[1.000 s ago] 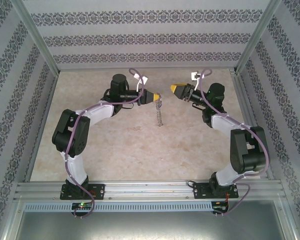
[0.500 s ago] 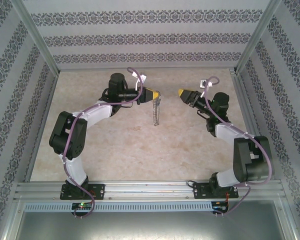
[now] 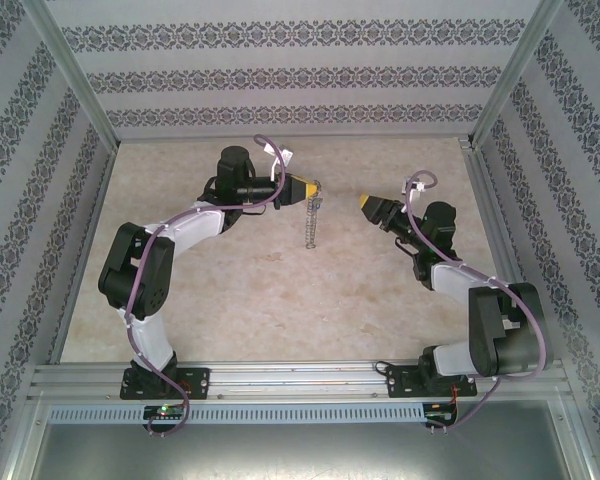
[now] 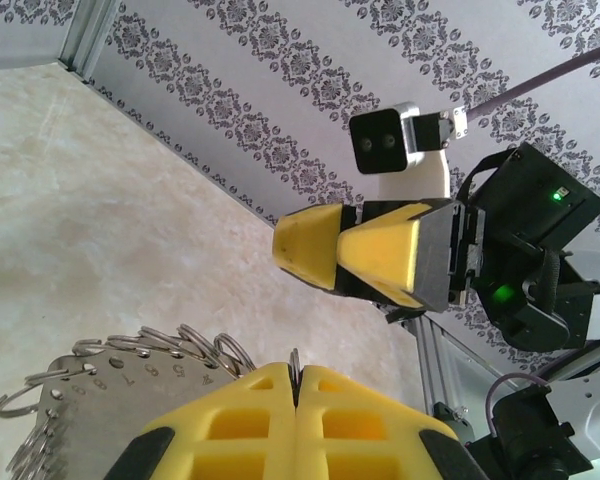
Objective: Put the keys on the keyring
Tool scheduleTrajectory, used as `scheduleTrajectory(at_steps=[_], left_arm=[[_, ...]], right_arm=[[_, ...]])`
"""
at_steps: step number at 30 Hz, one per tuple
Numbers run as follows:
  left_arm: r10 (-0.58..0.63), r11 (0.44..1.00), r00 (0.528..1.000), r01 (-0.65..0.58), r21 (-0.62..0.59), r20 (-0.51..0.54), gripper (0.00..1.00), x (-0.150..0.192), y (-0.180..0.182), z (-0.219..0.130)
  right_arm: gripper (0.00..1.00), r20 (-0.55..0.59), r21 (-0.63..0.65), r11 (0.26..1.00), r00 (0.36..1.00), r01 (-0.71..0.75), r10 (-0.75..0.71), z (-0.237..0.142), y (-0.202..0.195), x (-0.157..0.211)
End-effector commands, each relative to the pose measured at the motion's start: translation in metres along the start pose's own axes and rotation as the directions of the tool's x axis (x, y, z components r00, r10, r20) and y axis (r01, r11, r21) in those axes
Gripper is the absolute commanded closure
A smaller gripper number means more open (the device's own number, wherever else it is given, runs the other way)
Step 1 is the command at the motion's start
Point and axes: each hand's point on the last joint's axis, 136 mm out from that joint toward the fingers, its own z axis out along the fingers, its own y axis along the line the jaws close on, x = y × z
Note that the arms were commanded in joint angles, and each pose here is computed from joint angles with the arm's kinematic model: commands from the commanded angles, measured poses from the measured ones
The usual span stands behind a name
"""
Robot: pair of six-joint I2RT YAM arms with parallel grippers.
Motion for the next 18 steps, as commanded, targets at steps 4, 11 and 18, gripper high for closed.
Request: scheduleTrajectory(at_steps=[4, 11, 18], left_arm=[[0.127, 0.99, 0.991, -0.129, 0.049, 0.048, 1.0, -0.016, -0.028, -0.005], [0.15, 0.988, 0.986, -0.152, 0.033, 0.073, 1.0, -0.022, -0.032, -0.009], [0.143, 0.989, 0.987, -0.145, 0.03, 0.074, 1.0, -0.022, -0.033, -0.01]], right_arm=[[0.46, -0.014, -0.002, 0.999, 0.999, 0.041, -0.041, 0.005, 0.007, 0.016], [0.46, -0.046, 0.012, 0.998, 0.997, 0.067, -0.066, 0.01, 0.011, 0.036], [0.46, -0.08, 0.003, 0.997, 0.994, 0.071, -0.07, 0.02, 0.014, 0.053]])
